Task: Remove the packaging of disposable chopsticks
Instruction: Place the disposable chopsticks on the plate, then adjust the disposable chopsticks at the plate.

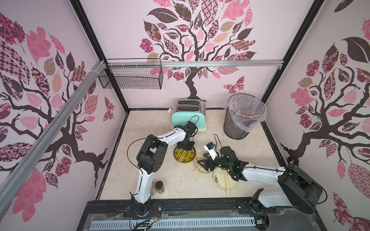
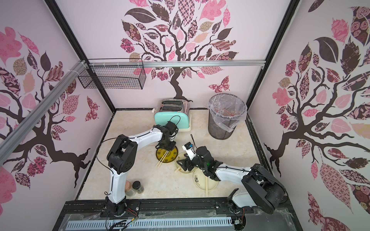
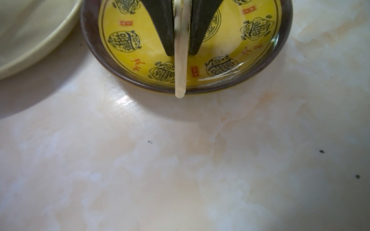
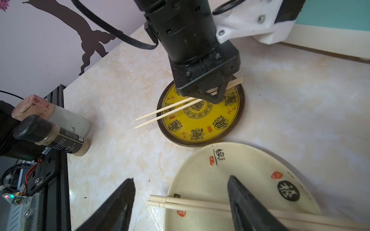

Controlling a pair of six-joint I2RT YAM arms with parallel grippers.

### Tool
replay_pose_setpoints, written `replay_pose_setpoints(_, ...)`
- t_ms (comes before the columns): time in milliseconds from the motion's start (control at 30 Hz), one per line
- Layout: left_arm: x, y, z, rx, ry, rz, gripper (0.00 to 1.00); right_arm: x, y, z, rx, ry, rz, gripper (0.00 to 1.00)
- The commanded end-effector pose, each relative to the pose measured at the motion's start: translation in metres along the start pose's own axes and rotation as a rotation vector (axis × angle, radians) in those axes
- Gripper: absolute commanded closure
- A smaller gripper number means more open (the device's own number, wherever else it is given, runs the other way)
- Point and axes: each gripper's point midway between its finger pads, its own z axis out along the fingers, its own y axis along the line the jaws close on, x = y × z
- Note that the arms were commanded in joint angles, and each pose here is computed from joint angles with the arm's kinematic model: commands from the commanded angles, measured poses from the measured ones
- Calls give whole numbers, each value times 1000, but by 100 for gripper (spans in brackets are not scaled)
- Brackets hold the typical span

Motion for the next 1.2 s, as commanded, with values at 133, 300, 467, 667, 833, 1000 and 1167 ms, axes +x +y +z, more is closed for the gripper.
replay_pose_setpoints(133, -2, 0, -4, -14, -2, 11, 77, -11, 3, 5, -5, -6, -16, 24)
replay_pose_setpoints(300, 3, 1, -8, -20, -1, 11, 74, -10, 4, 6, -6, -2, -17, 23)
replay_pose_setpoints(467, 11, 1, -8, -29, 7, 10, 73, -10, 4, 6, -9, 0, -17, 23)
replay_pose_setpoints(667, 18, 1, -12, -41, 10, 13, 71, -9, 4, 7, -9, 4, -20, 22)
replay_pose_setpoints(833, 22, 3, -14, -47, 15, 11, 70, -9, 5, 7, -11, 6, -21, 22)
replay_pose_setpoints(1000, 28, 3, -13, -47, 23, 11, 73, -8, 6, 7, -13, 8, -23, 22)
replay_pose_setpoints(1167, 28, 2, -12, -44, 25, 13, 83, -8, 6, 7, -13, 10, -24, 22)
